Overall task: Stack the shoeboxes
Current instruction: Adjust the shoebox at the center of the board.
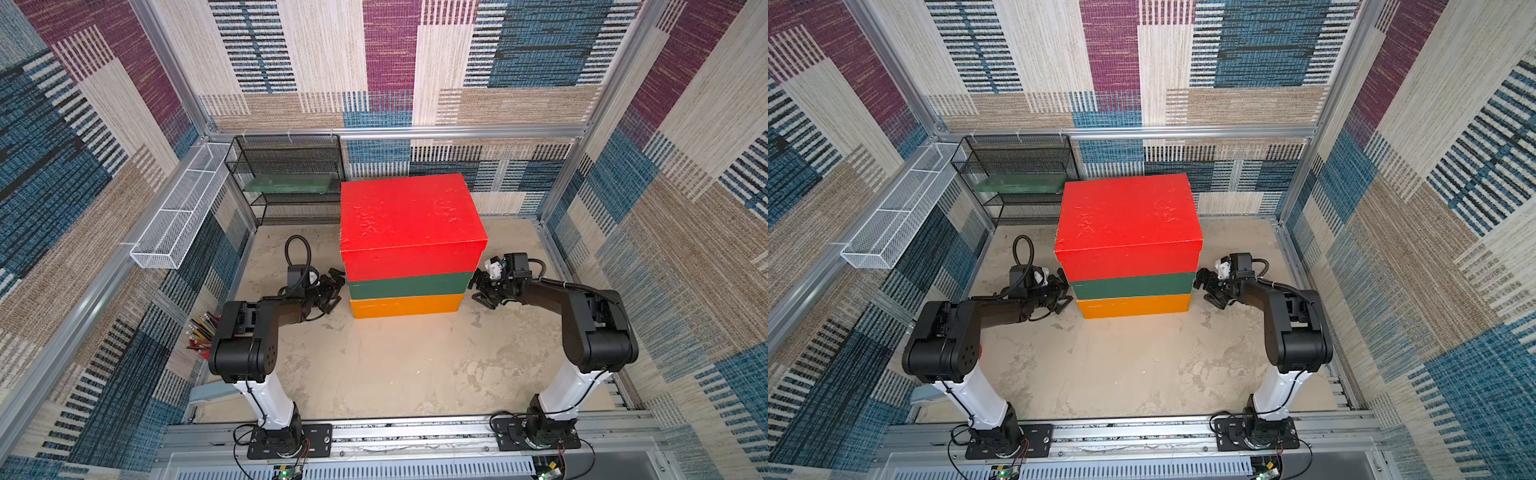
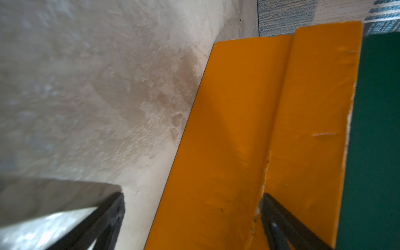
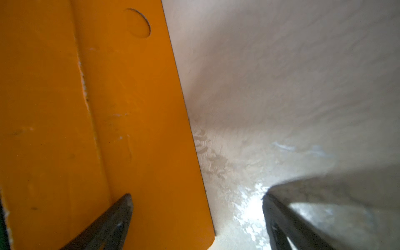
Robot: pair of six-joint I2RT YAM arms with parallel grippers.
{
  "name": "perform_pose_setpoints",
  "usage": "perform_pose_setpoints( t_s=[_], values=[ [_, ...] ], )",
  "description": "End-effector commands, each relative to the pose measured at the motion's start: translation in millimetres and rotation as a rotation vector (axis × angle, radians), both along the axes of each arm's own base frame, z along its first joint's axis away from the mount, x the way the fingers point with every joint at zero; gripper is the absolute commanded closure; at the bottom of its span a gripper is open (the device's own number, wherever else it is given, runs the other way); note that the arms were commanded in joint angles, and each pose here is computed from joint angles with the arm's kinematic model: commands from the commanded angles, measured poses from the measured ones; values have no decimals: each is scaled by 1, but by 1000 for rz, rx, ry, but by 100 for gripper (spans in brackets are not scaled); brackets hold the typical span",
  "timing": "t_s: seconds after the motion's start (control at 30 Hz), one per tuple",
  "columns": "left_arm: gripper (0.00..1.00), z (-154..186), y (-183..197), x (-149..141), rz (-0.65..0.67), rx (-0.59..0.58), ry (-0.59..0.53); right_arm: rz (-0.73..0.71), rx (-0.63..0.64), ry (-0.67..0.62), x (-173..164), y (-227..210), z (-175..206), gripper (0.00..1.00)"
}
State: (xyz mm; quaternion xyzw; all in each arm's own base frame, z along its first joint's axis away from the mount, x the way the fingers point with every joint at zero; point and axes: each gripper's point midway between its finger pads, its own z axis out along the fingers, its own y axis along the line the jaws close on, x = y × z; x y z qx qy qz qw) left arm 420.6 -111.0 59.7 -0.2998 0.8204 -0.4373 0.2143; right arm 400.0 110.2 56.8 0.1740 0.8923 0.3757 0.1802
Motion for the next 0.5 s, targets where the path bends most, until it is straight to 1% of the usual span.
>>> perform_pose_setpoints(
  t_s=[0.0,0.47],
  values=[
    [0,-20,-6,-15,-23,9,85,12,7,-11,0,6,0,5],
    [0,-27,-10,-28,-39,16,100,16,10,-14,-24,11,3,5]
  ],
)
